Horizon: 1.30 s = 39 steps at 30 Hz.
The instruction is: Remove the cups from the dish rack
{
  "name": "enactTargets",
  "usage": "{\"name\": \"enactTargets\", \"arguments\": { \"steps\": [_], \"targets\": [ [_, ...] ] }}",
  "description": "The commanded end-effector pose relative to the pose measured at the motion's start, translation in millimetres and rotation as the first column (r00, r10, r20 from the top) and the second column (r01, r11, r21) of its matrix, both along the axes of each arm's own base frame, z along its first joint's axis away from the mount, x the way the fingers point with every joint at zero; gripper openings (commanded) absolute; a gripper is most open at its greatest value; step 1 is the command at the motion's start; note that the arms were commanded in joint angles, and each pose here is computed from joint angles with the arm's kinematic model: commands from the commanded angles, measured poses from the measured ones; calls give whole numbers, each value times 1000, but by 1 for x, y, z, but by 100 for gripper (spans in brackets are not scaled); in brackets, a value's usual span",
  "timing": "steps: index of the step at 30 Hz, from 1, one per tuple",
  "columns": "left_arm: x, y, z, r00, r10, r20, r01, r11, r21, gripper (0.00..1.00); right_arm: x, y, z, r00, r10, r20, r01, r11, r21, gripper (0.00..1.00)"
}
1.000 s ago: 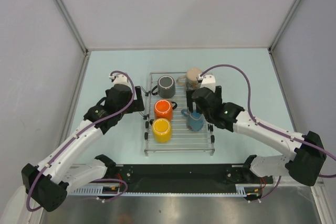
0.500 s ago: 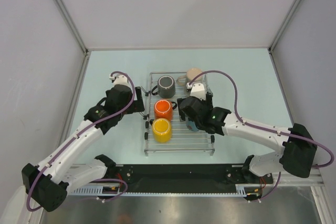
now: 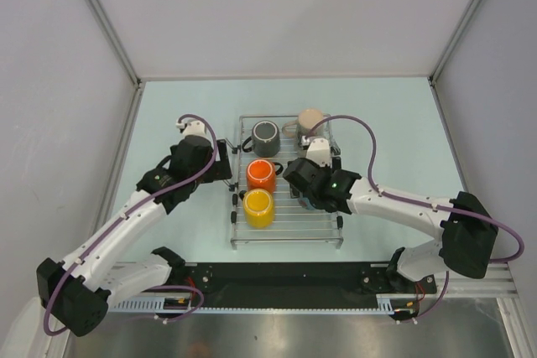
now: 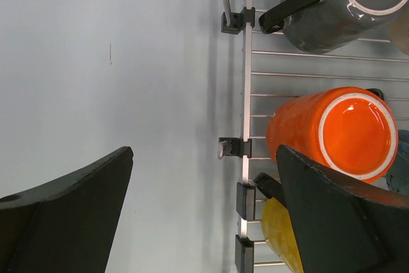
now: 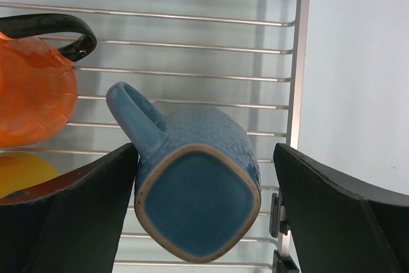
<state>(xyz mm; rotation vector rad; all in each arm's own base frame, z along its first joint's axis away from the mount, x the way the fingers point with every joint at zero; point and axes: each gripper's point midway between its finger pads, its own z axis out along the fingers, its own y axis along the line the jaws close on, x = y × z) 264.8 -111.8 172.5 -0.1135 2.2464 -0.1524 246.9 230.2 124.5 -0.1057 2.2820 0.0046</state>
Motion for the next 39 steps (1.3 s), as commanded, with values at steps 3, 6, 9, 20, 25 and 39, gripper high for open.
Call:
{"name": "enactTargets", "arguments": {
  "steps": [3,6,9,20,25,39],
  "targets": [
    [-3,-2,-7,1000,8,-18,-8,1000,-27,100,-5,2,8,998,-55,-7,55,998,41,90],
    [-4,-4,-10,1000,2,-29,-3,1000,-31,100,-6,1,2,999,-52,-13,53,998,37,84],
    [-3,-5,-9,1000,3,-28,-4,999,-37,100,-5,2,-2,999,-48,-14,49,998,31,84],
    [-4,-3,-10,1000,9,-29,-10,999,-34,100,-9,2,-11,998,-47,-37,49,998,39,0],
    [-2,-5,-7,1000,7,-24,-8,999,-38,99,-10,-1,-9,998,-52,-31,53,998,40,0],
    [4,-8,5,1000,11,0,-11,999,-50,99,12,-14,77,989,-65,136,58,997,54,0]
  ]
}}
